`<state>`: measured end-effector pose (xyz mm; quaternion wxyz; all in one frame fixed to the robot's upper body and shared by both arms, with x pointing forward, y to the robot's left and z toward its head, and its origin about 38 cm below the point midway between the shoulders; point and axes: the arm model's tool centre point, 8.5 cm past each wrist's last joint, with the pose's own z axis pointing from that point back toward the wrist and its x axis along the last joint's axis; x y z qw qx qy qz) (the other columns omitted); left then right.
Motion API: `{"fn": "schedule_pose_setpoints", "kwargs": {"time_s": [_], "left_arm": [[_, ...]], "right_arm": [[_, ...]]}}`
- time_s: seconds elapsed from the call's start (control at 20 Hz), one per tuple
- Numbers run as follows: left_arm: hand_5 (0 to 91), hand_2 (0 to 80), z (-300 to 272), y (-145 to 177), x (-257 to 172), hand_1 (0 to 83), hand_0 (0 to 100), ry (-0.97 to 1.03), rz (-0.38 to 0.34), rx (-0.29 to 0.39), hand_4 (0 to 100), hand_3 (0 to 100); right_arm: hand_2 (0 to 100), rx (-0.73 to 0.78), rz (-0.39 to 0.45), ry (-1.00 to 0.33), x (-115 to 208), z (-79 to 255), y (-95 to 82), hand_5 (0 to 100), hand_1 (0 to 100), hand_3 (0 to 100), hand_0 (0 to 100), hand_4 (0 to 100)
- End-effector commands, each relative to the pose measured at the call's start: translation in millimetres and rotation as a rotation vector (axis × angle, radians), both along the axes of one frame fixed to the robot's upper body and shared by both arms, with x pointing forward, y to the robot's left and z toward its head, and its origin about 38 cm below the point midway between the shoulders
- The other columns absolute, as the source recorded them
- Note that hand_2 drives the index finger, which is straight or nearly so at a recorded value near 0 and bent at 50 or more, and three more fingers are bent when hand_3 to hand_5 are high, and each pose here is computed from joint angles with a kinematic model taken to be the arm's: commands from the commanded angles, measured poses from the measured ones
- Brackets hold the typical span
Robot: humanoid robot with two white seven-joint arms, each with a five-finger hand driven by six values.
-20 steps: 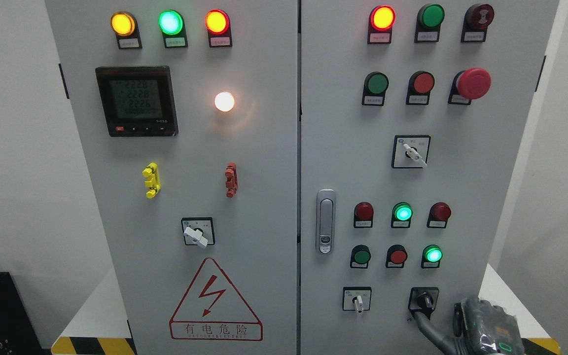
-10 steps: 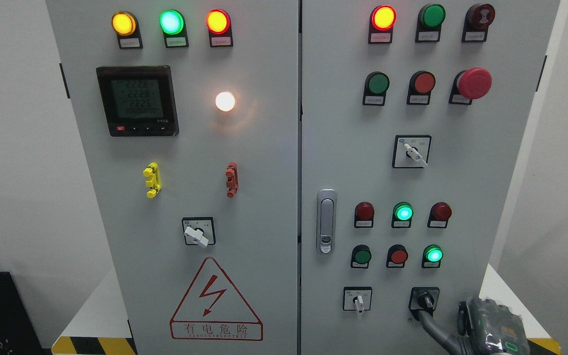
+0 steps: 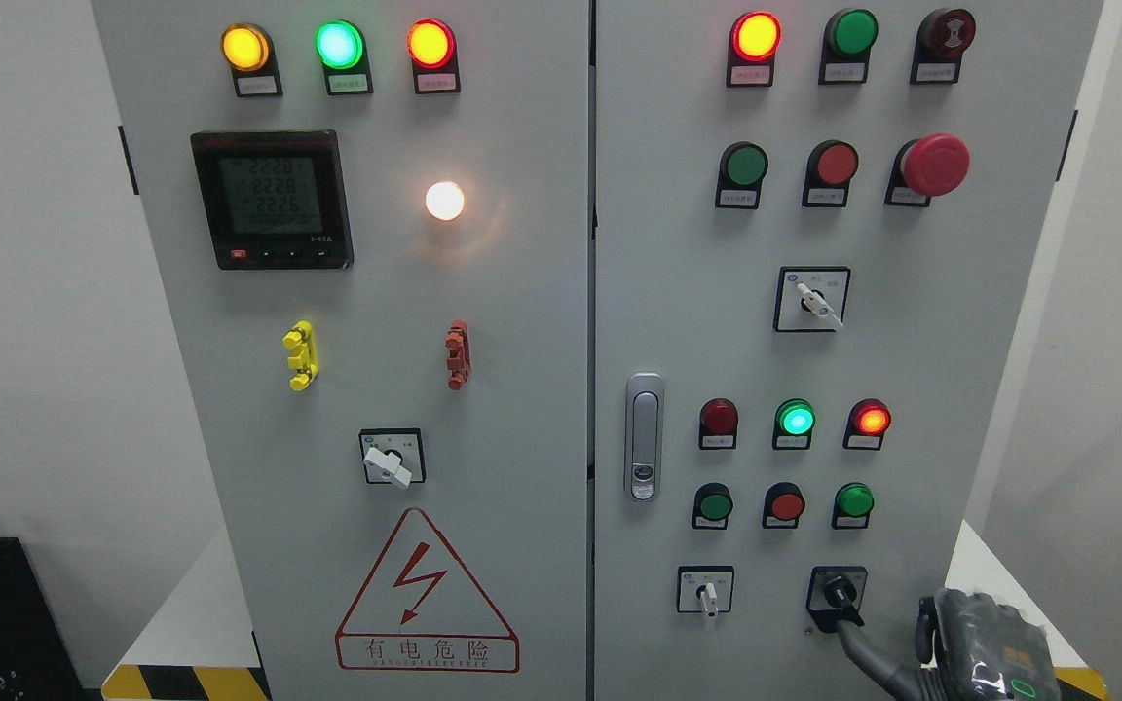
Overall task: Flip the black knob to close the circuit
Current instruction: 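Release the knob and lower the right hand away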
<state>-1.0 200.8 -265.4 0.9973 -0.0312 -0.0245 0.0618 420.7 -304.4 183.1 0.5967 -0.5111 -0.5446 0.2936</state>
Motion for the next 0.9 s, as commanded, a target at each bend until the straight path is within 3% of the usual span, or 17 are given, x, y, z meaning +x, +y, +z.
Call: {"fn": "schedule_pose_setpoints", "kwargs": {"time_s": [0.0,0.35,0.65,0.85], "left_arm": [[0.0,0.0,0.0,-0.1,0.1,55.6,12,0.0,0.0,0.0,0,0],[0.0,0.0,0.0,0.0,0.5,55.6,12,0.0,0.0,0.0,0,0],[0.0,0.0,0.0,-0.1,1.0,55.6,12,-0.002,0.0,0.0,0,0],[0.0,0.0,0.0,0.0,0.5,55.6,12,0.0,0.0,0.0,0,0]], "right_arm": [[91,0.001,-0.006,0.003,0.0,-0.8,-3.3,91,23,100,0,89],[91,0.015,0.018,0.001,-0.2,-2.8,9.1,91,21,100,0,89],[90,0.09,0.07,0.01,-2.2,-18.1,47.0,91,20,100,0,89],[90,0.114,0.059,0.004,-10.9,-26.8,44.6,91,20,100,0,89]]}}
